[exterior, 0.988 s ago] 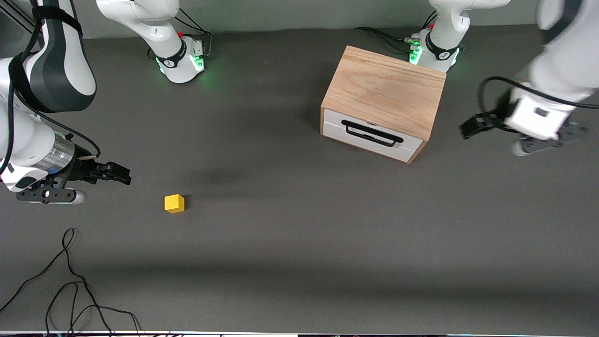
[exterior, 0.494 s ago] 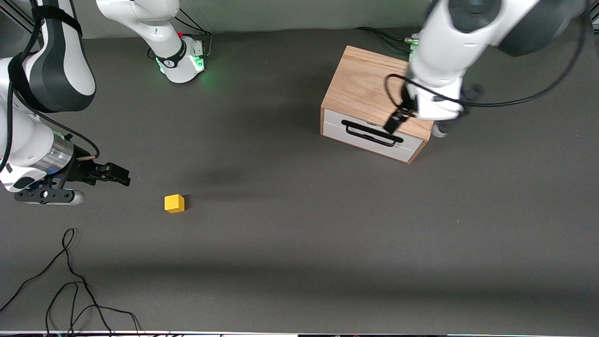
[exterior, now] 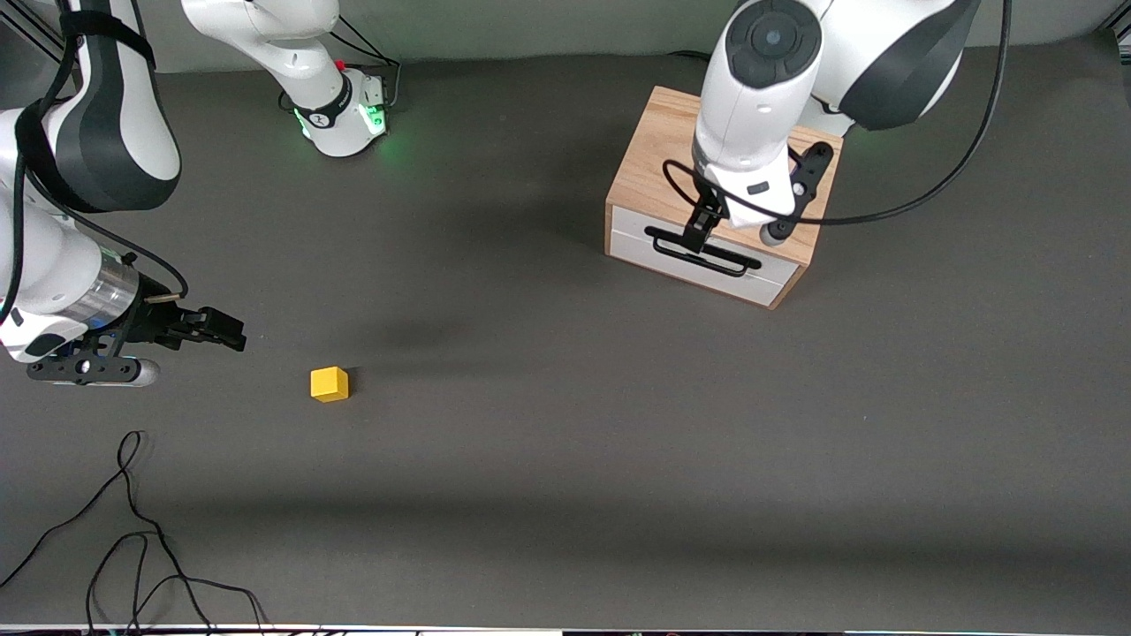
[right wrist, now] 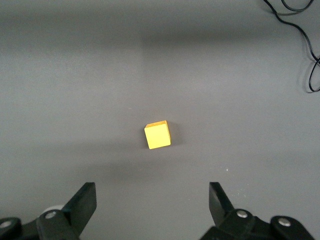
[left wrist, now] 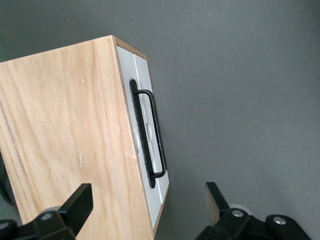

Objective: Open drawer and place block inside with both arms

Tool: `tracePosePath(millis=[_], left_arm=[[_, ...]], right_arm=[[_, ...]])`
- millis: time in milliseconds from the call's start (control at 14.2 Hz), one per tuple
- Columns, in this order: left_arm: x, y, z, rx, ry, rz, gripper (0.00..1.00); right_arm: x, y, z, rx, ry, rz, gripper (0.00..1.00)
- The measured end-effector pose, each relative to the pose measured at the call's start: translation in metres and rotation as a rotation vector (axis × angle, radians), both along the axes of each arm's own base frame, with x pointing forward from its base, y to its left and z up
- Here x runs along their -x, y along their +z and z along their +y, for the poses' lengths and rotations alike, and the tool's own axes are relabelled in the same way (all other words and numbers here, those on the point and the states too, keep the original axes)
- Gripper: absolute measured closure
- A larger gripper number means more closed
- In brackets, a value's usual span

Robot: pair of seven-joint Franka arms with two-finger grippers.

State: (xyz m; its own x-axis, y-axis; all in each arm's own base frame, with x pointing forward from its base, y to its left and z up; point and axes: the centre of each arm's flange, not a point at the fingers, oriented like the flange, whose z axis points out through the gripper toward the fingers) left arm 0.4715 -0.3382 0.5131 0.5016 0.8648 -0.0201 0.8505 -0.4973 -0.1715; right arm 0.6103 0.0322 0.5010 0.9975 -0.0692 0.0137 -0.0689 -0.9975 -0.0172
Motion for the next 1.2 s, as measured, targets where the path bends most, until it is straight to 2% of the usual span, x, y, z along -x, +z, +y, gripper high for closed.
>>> tracePosePath(millis=[424, 706, 988, 1200], left_arm=[[0.0, -0.105, 0.001, -0.024, 0.034, 0.014, 0.0], [-0.011, -0.169, -0.001, -0.053, 0.079, 0.035, 0.0], [-0.013, -0.191, -0.002, -0.058, 0.088, 0.059, 0.0], [-0.013, -0.203, -0.001, -0.066, 0.09, 0.079, 0.0]], right_arm=[[-0.001, 0.0, -0.003, 0.0, -0.005, -0.008, 0.0], [-0.004, -0.007, -0.003, 0.0, -0.005, -0.003, 0.0], [-0.011, -0.024, -0.002, -0.001, -0.004, 0.002, 0.0], [-0.022, -0.062, 0.005, -0.005, 0.006, 0.005, 0.0]])
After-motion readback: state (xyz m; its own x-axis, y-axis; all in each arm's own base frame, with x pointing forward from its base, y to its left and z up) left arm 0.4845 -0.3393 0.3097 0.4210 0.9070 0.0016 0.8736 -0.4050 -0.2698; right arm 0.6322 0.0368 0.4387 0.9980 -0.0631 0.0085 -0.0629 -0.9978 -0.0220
